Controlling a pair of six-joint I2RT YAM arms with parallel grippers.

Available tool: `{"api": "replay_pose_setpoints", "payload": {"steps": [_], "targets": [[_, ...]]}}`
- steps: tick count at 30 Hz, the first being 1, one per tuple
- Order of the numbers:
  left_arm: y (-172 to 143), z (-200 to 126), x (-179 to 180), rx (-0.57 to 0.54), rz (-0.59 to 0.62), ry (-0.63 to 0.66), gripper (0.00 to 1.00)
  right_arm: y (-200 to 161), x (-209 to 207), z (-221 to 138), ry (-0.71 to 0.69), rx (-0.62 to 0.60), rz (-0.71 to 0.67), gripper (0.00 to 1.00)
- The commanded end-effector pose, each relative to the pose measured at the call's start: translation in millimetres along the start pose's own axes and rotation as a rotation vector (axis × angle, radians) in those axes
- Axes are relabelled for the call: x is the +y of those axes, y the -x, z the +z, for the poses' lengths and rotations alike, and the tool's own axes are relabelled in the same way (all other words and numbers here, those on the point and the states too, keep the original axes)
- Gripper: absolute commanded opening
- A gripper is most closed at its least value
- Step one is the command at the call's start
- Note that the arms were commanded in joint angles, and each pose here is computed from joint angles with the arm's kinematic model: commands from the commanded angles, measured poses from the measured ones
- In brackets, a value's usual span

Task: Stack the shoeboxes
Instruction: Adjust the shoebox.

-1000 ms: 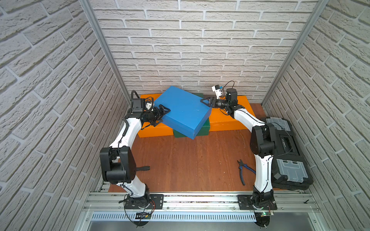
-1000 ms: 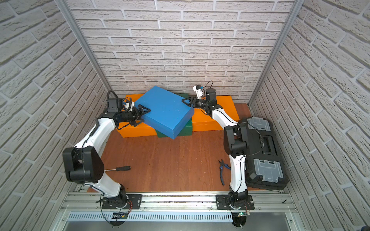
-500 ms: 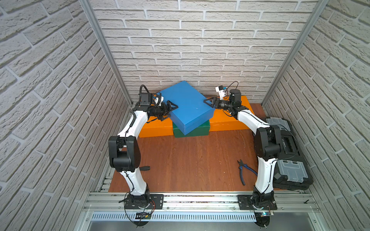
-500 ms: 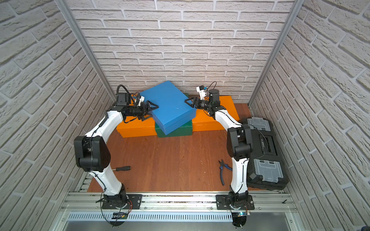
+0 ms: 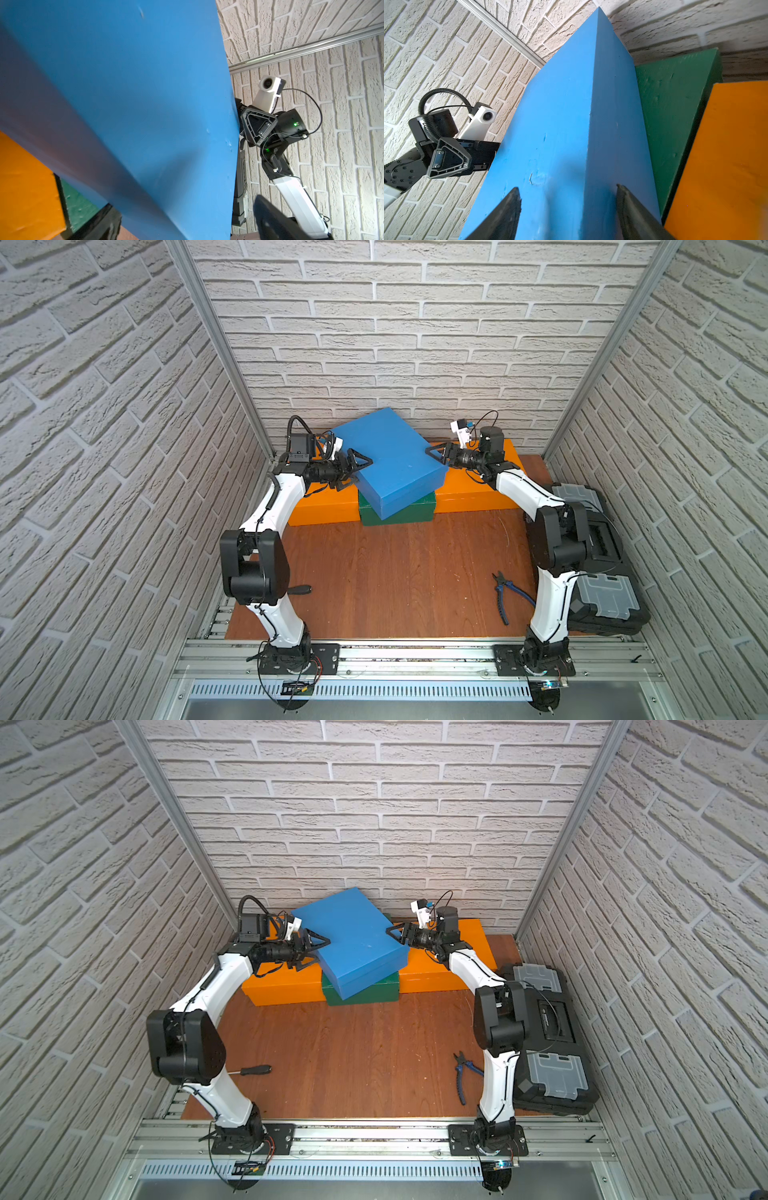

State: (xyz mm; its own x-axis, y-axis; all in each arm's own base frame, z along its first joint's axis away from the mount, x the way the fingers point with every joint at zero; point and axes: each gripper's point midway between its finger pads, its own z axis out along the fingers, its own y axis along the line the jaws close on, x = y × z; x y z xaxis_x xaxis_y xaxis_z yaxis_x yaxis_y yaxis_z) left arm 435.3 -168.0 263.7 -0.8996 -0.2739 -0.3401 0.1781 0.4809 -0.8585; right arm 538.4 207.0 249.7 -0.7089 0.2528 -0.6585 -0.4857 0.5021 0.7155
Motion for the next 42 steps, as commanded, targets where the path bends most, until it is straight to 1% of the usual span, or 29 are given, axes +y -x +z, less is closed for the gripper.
{"api": "replay_pose_setpoints", "payload": {"steps": [1, 6, 13, 19, 27, 35, 42], "targets": [[-4.9, -6.9, -32.4, -0.004, 0.098, -0.087, 0.98, 7.7, 63.3, -18.5, 0.063, -0.011, -0.124, 0.73], [-7.2, -5.5, -30.9, -0.005, 0.095, -0.096, 0.98, -10.2, 80.7, -20.7, 0.074, 0.036, -0.125, 0.73], [-3.6, 2.7, -25.2, 0.009, 0.092, -0.112, 0.98, -29.2, 81.6, -14.0, 0.094, 0.072, -0.077, 0.72], [13.7, 12.0, -16.7, 0.013, 0.091, -0.120, 0.98, -36.4, 72.6, -10.9, 0.080, 0.084, -0.051, 0.72], [36.6, 15.4, -5.4, -0.003, 0.083, -0.115, 0.98, -41.3, 64.8, -6.5, 0.076, 0.095, -0.028, 0.72], [48.7, 12.5, 9.7, -0.029, 0.063, -0.096, 0.98, -46.1, 68.0, -1.4, 0.113, 0.101, -0.002, 0.72], [53.6, 15.9, 13.7, -0.028, 0.055, -0.099, 0.98, -50.4, 65.3, -3.7, 0.083, 0.115, -0.024, 0.73]]}}
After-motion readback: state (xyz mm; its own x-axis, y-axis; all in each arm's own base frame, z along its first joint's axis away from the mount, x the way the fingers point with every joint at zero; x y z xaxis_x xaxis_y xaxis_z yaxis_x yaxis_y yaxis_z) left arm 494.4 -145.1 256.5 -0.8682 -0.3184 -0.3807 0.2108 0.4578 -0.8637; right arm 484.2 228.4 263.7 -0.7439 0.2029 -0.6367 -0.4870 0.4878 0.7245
